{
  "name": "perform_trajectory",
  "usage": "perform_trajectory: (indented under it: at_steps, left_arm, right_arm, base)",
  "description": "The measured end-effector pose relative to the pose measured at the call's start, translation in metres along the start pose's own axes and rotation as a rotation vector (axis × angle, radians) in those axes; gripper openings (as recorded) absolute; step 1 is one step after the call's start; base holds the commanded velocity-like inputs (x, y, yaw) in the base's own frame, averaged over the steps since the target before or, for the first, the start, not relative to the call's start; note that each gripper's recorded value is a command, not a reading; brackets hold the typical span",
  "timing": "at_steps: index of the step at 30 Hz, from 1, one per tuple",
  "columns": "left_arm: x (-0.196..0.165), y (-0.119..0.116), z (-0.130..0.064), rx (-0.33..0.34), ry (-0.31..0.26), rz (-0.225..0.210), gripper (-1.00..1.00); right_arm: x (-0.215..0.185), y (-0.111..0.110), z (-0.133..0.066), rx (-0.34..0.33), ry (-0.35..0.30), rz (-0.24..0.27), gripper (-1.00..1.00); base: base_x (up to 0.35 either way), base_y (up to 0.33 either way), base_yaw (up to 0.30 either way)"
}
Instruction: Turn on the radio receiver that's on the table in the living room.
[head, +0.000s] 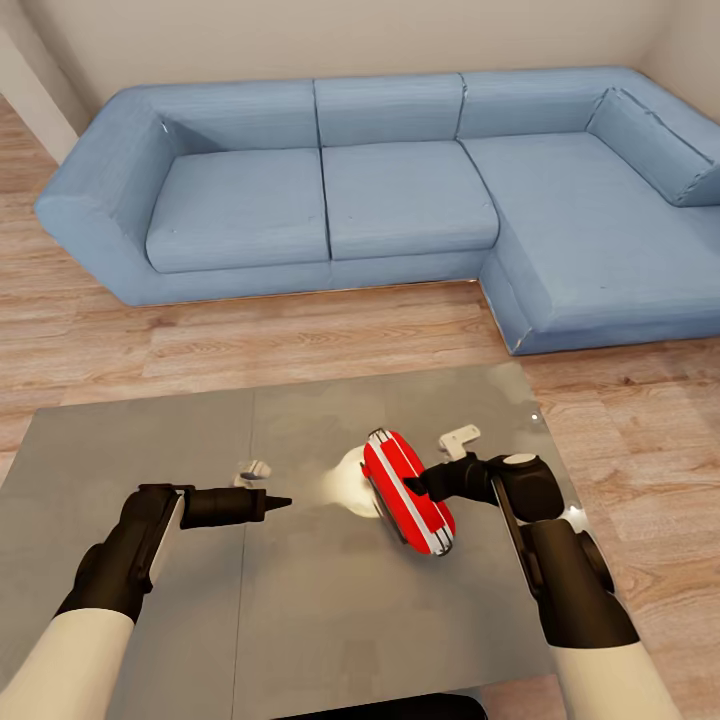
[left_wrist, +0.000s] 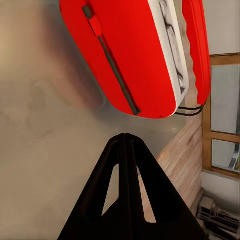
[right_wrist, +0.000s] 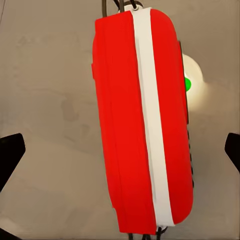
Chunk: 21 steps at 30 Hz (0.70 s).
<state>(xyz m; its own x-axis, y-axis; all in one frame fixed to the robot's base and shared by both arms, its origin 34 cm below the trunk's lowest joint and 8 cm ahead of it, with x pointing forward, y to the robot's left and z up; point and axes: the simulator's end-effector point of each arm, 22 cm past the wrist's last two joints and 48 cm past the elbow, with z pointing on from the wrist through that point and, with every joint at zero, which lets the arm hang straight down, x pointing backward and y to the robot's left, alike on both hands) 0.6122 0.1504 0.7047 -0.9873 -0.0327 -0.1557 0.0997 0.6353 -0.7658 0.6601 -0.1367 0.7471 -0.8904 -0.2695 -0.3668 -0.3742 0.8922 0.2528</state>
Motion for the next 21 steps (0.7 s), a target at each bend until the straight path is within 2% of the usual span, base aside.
perform_trajectory:
  at_steps: [10,12,15,21]
  left_arm:
    - [0.000,0.000,0.000,0.000,0.000,0.000,-1.00]
    - [0.000,0.000,0.000,0.000,0.000,0.000,-1.00]
    - [0.000,0.000,0.000,-0.001,0.001,0.000,-1.00]
    - [0.001,0.001,0.000,-0.004,0.002,0.001,-1.00]
  right_arm:
    - [-0.001,-0.001,-0.001,0.003,-0.002,-0.001,1.00]
    - [0.002,-0.008,-0.002,0.015,0.003,-0.005,1.00]
    - [0.013,-0.036,-0.009,0.059,0.027,-0.023,1.00]
    - [0.018,-0.042,-0.011,0.053,0.038,-0.027,1.00]
  base:
    - [0.000,0.000,0.000]
    - [0.000,0.000,0.000]
    - [0.000,0.000,0.000]
    - [0.000,0.000,0.000]
